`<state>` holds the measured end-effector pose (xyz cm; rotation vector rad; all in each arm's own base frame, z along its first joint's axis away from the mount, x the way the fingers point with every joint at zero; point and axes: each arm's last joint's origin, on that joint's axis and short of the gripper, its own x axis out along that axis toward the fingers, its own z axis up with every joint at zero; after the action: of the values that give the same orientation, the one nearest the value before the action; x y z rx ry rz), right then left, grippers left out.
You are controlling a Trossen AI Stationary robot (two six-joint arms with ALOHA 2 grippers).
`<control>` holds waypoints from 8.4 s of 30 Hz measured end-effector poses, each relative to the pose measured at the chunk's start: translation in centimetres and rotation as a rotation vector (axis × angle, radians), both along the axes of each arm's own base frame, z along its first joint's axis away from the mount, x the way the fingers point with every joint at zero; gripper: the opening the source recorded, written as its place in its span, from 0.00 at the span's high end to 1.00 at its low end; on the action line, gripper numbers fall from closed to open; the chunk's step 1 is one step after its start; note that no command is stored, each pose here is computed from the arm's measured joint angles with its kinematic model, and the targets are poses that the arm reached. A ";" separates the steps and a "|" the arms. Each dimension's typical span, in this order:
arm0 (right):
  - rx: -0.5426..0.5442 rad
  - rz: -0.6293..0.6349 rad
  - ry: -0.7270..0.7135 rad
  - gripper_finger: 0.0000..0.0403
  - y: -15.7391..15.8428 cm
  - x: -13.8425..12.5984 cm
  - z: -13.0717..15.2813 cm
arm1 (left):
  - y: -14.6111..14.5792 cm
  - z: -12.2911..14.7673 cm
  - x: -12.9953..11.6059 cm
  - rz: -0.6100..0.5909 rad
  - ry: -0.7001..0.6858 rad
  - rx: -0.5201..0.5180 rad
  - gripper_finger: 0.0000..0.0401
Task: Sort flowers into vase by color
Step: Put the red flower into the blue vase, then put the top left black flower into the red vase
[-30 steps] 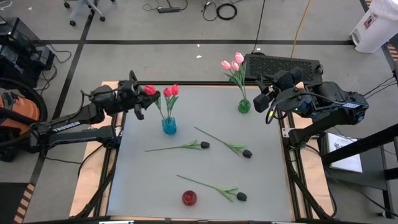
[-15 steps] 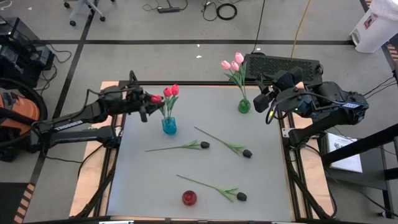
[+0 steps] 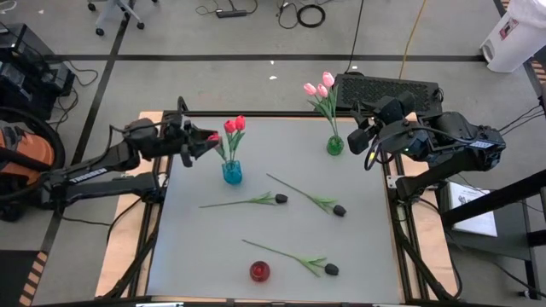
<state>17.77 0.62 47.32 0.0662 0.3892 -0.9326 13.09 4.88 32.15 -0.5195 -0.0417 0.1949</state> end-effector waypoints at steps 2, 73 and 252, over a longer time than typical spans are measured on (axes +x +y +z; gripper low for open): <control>0.000 0.000 0.000 0.61 0.0 0.0 0.0 | -0.1 0.2 -0.4 0.026 -0.018 0.008 0.36; 0.025 0.015 0.009 0.61 0.0 0.0 -0.2 | -10.9 5.7 8.6 -0.510 0.785 0.253 0.42; 0.122 0.100 0.025 0.61 0.3 0.0 -0.5 | -4.4 -14.3 22.9 -0.425 1.329 0.196 0.59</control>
<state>17.82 0.91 46.85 0.1458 0.4685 -0.8107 36.02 0.47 17.82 -0.1160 1.3216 0.0869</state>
